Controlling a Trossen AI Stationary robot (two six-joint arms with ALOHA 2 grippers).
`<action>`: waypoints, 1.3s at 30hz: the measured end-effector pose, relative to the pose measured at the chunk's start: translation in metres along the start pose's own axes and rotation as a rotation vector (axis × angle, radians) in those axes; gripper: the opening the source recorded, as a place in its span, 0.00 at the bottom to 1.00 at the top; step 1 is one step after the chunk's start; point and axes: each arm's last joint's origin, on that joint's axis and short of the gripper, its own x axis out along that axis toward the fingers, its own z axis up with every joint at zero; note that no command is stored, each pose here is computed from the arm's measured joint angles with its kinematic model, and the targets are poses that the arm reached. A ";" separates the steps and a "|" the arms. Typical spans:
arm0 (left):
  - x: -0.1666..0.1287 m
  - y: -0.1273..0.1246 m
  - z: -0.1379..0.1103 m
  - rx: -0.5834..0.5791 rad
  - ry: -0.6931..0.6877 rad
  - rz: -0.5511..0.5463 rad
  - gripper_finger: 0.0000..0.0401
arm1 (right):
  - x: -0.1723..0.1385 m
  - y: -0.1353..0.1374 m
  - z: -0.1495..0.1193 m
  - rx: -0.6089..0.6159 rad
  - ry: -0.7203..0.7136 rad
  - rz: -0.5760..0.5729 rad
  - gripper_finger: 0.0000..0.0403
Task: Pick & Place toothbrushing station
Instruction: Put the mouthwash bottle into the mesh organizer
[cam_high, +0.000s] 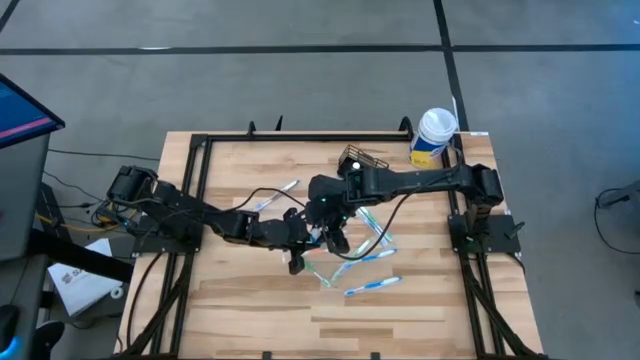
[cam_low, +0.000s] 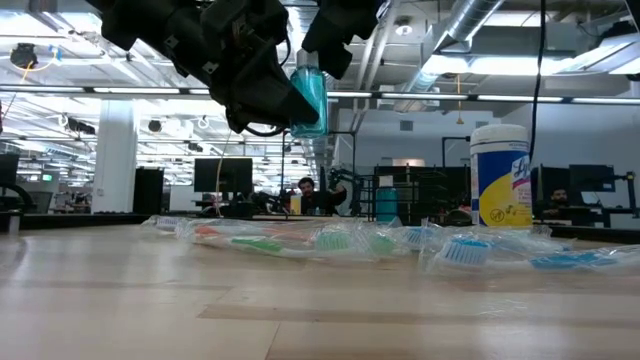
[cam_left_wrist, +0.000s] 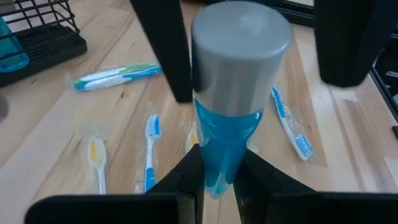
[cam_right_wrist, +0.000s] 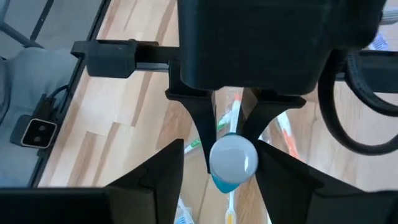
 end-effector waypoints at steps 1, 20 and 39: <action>0.000 0.000 0.000 0.000 0.000 0.000 0.12 | 0.002 -0.001 -0.002 0.005 0.003 -0.002 0.44; 0.000 0.000 0.000 0.004 0.002 -0.011 0.13 | 0.026 0.003 -0.007 0.003 0.023 -0.003 0.38; 0.000 0.000 0.000 0.002 -0.001 -0.004 0.13 | 0.028 0.002 -0.005 -0.015 0.036 -0.001 0.20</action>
